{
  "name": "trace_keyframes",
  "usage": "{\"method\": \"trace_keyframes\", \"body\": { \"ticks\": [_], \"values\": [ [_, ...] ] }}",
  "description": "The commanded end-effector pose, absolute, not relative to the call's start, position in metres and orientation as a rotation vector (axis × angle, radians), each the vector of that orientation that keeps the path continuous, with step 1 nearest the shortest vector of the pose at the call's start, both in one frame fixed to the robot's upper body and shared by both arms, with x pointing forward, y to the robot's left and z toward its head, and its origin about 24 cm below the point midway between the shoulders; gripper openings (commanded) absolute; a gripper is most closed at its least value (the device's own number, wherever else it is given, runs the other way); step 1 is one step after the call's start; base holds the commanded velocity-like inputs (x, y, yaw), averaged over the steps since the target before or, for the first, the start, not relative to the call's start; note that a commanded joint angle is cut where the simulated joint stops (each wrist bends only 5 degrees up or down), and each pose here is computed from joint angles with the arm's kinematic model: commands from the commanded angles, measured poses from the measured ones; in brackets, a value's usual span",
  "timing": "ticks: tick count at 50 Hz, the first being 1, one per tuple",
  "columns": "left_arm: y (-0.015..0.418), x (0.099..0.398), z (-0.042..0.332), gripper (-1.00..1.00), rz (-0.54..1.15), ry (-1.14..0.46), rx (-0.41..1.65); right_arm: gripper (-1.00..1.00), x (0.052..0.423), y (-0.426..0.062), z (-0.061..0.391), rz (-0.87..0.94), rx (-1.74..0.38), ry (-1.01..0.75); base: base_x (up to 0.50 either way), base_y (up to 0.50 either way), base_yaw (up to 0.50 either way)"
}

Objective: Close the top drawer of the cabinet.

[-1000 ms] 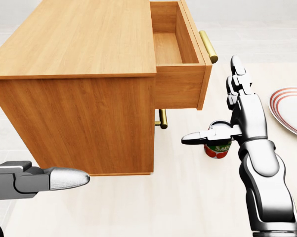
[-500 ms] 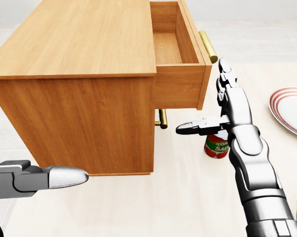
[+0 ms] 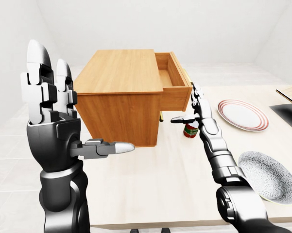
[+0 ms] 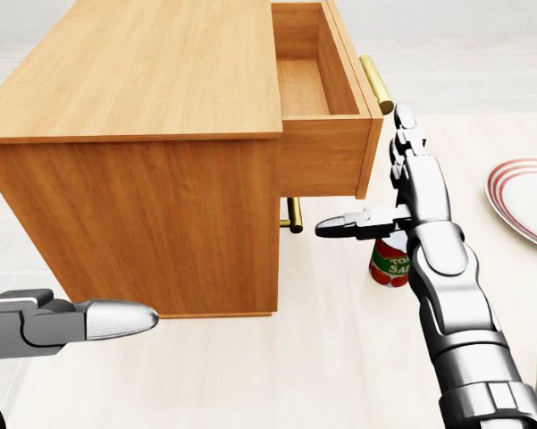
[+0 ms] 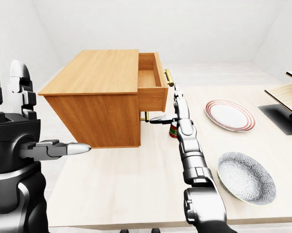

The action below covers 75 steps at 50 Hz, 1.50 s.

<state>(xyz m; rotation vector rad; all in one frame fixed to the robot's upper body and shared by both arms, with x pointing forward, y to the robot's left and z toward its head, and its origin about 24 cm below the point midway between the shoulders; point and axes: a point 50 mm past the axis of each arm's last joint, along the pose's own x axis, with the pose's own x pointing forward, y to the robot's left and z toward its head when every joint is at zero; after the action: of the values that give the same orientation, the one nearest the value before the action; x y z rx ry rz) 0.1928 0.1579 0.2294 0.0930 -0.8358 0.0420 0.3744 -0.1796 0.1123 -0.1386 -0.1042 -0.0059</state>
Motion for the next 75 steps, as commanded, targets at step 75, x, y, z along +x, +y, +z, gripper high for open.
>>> {"method": "trace_keyframes", "body": {
  "ticks": [75],
  "values": [
    [0.16,0.193,0.23,1.0,0.05,-0.841,0.076,1.0,0.359,-0.079,0.129,0.314,-0.129,-0.138,0.0,0.0,0.0]
  ]
}}
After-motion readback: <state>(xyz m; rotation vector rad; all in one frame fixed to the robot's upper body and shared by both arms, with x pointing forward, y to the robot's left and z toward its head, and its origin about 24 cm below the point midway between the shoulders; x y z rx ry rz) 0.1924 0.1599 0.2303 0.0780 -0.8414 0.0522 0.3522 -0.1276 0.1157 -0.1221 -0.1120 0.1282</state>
